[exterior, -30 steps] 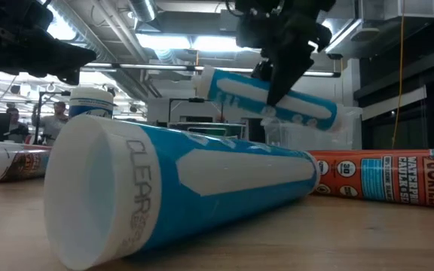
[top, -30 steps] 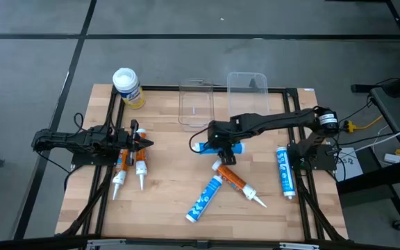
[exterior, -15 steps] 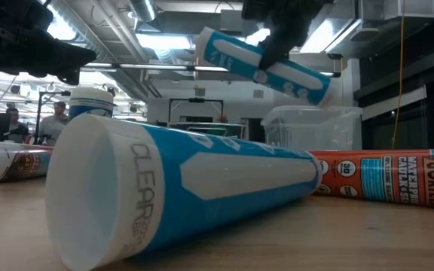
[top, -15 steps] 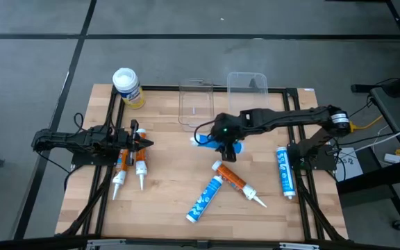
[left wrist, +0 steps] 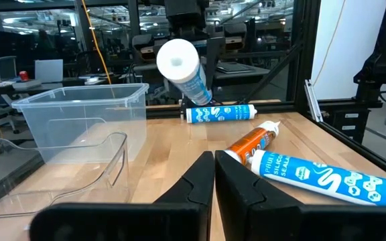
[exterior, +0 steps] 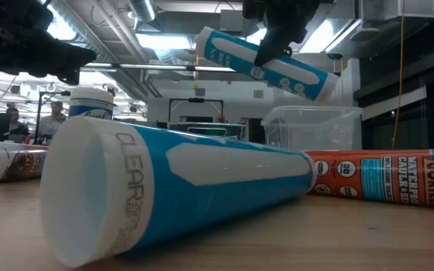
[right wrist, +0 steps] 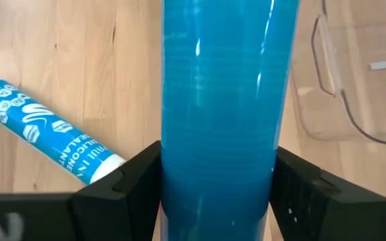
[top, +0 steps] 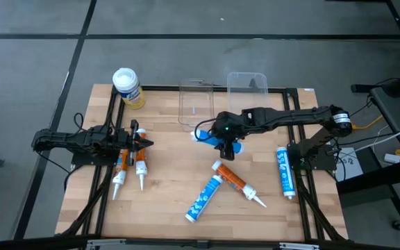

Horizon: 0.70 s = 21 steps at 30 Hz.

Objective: Pick & place silicon tubes, Sealant and Lysol wipes
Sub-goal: Put the top blue sealant into the right transparent bin

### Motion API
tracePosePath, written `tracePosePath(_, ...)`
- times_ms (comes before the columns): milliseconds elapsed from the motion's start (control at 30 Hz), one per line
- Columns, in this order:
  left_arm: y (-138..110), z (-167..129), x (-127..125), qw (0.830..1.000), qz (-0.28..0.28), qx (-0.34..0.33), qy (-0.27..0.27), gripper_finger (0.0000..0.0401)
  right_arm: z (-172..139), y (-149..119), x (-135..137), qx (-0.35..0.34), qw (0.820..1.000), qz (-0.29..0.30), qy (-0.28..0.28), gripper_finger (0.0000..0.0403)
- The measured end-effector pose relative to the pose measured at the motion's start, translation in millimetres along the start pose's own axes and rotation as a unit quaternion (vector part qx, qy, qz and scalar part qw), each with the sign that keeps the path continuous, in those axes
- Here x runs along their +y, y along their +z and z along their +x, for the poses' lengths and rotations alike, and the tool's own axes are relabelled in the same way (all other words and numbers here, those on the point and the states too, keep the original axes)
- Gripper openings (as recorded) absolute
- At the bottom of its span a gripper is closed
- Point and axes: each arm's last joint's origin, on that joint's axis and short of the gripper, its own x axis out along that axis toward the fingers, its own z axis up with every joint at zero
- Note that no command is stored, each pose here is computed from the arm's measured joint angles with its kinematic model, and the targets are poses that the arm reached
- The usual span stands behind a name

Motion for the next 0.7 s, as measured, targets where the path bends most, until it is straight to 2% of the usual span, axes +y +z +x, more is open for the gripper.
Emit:
tracePosePath(300,0,0,0,1.000,0.000,0.000,0.000,0.0008,-2,4,-9,-0.011,0.999,0.030,-0.011,0.0224)
tracePosePath(567,0,0,0,1.000,0.000,0.000,0.000,0.0012,-23,25,-22,-0.060,0.996,0.047,-0.034,0.0224)
tracePosePath(700,0,0,0,1.000,0.000,0.000,0.000,0.0009,-29,29,-34,-0.073,0.994,0.074,-0.045,0.0224)
